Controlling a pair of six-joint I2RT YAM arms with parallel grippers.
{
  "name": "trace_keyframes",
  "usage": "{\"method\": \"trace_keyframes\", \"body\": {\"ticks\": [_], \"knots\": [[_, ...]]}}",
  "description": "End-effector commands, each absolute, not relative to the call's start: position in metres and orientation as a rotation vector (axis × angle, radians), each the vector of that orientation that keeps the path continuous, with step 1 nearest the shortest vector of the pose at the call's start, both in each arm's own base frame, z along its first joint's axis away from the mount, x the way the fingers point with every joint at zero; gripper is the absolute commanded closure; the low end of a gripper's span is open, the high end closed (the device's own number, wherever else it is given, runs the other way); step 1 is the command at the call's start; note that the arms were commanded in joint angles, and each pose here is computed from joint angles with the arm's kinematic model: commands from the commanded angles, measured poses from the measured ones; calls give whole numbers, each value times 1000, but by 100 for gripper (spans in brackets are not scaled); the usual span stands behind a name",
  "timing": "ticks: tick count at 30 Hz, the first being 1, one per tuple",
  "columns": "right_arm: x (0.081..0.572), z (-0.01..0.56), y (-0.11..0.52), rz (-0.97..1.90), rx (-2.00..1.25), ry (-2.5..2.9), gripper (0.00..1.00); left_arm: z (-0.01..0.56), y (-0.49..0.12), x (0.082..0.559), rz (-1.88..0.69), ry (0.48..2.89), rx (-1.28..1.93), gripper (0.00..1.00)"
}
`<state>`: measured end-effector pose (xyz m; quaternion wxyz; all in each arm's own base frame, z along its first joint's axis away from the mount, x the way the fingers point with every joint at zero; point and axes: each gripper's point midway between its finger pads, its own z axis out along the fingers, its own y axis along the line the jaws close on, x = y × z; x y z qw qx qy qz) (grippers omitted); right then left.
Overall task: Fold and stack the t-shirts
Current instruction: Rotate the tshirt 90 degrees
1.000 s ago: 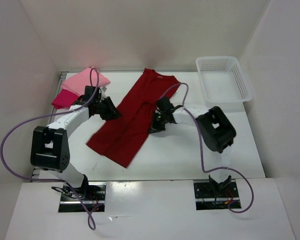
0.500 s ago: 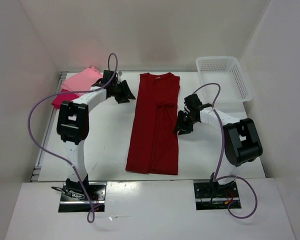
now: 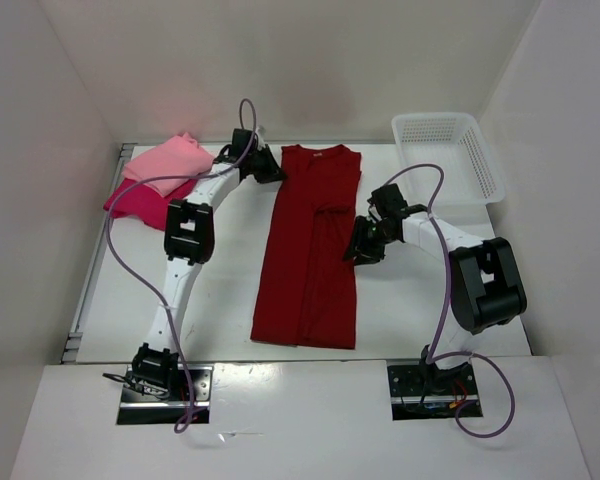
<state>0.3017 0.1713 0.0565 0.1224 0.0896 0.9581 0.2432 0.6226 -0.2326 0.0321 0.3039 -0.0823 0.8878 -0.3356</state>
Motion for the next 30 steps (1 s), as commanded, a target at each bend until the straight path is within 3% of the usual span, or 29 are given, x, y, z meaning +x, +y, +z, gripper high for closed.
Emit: {"method": "trace_keyframes", "body": {"ticks": [1, 4, 10, 14, 15, 16, 19, 20, 22, 23, 26, 29, 30], "knots": [[305, 67, 173, 750, 250, 2743, 56, 19, -247, 631, -928, 2363, -241, 90], [309, 67, 173, 739, 250, 2731, 56, 31, -234, 646, -881, 2303, -319, 100], [307, 59, 173, 740, 268, 2750, 52, 62, -178, 664, -798, 2220, -436, 100], [308, 61, 175, 755, 261, 2742, 49, 64, -168, 652, -789, 2244, -473, 96], [307, 62, 173, 743, 265, 2741, 48, 68, -168, 651, -793, 2229, -467, 93], [308, 67, 173, 747, 260, 2727, 48, 64, -166, 636, -787, 2254, -478, 78], [300, 64, 169, 734, 278, 2733, 47, 85, -154, 623, -762, 2210, -487, 50], [297, 61, 169, 733, 299, 2744, 45, 65, -152, 606, -750, 2260, -509, 32], [290, 55, 167, 734, 314, 2749, 44, 84, -144, 595, -740, 2247, -502, 19], [281, 52, 166, 738, 363, 2760, 42, 82, -141, 576, -718, 2288, -489, 0], [272, 53, 167, 764, 423, 2713, 46, 77, -139, 539, -717, 2359, -480, 0], [251, 51, 172, 782, 578, 2674, 66, 67, -142, 469, -787, 2439, -475, 0], [249, 54, 169, 779, 618, 2653, 70, 88, -147, 449, -846, 2419, -441, 5]]}}
